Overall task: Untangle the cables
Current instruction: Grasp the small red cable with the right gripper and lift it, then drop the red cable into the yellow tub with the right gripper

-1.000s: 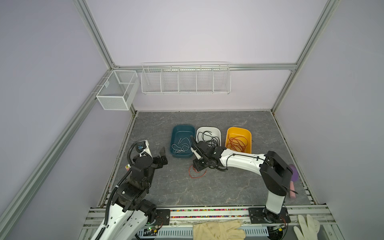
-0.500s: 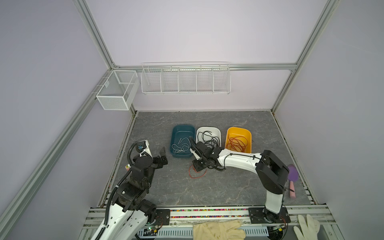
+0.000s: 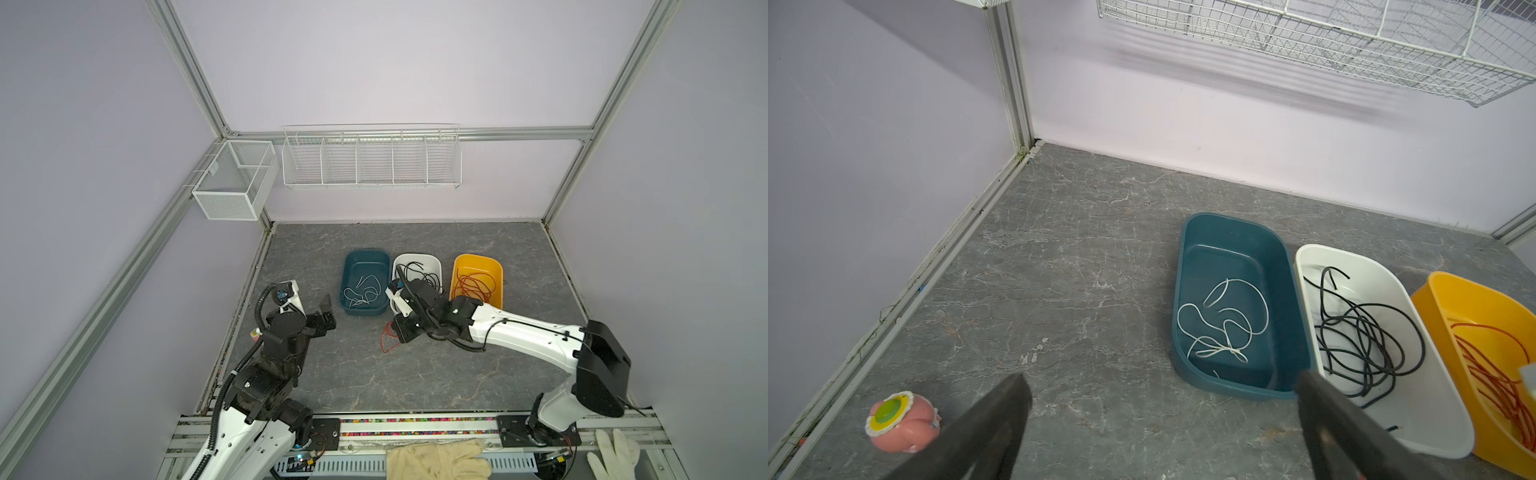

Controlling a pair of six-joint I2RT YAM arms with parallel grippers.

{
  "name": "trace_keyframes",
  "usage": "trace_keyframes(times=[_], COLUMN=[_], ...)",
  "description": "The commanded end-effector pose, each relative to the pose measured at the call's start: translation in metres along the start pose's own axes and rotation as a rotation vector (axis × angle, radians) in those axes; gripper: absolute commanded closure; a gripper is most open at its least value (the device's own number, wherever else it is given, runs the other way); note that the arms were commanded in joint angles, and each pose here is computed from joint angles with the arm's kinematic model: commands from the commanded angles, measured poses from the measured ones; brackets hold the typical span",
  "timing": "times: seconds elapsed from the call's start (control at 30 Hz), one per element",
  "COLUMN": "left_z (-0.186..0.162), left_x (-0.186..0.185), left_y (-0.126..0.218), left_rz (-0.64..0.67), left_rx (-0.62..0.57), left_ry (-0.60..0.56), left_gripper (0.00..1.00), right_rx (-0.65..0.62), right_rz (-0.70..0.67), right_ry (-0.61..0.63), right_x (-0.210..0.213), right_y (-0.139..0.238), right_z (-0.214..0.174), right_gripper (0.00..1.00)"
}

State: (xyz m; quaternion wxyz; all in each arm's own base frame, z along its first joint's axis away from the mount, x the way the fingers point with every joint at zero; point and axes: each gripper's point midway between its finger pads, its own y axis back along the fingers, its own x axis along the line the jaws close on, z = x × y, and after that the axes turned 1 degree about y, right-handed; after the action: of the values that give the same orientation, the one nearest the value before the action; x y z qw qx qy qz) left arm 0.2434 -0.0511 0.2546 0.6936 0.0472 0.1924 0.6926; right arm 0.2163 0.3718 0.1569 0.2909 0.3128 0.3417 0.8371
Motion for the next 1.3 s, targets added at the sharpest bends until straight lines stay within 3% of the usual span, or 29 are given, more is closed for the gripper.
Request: trace_keyframes(times=[0.0, 0.33, 0.7, 0.97, 1.27], left_z=[-0.005, -0.006, -0.008, -0.009, -0.011], left_x=[0.000, -0.002, -0.003, -0.004, -0.005], left_y=[-0.003, -0.004, -0.006, -0.007, -0.007], left_rz=[-0.005, -0.011, -0.017, -0.018, -0.023], left_rx=[0.008, 0.013, 0.022, 0.027, 0.031], left_ry=[0.000, 0.000, -0.006, -0.010, -0.012], left_gripper=[0.01, 0.01, 0.01, 0.01, 0.01], right_rx=[-0.044, -0.199, -0.314, -0.341, -0.275], right_rz=[-0.015, -0.174, -0.368, -0.412, -0.357], right_ry=[-0.003, 0.009, -0.204, -0.460, -0.648], right_x=[-0.001, -0.039, -0.134, -0.215, -0.276], right_y=[0.026, 0.103, 0.163, 0.170, 0.133], right_z=[0.003, 0.023, 0.040, 0.037, 0.035], right_gripper=[0.93, 0.93, 0.93, 0.93, 0.93])
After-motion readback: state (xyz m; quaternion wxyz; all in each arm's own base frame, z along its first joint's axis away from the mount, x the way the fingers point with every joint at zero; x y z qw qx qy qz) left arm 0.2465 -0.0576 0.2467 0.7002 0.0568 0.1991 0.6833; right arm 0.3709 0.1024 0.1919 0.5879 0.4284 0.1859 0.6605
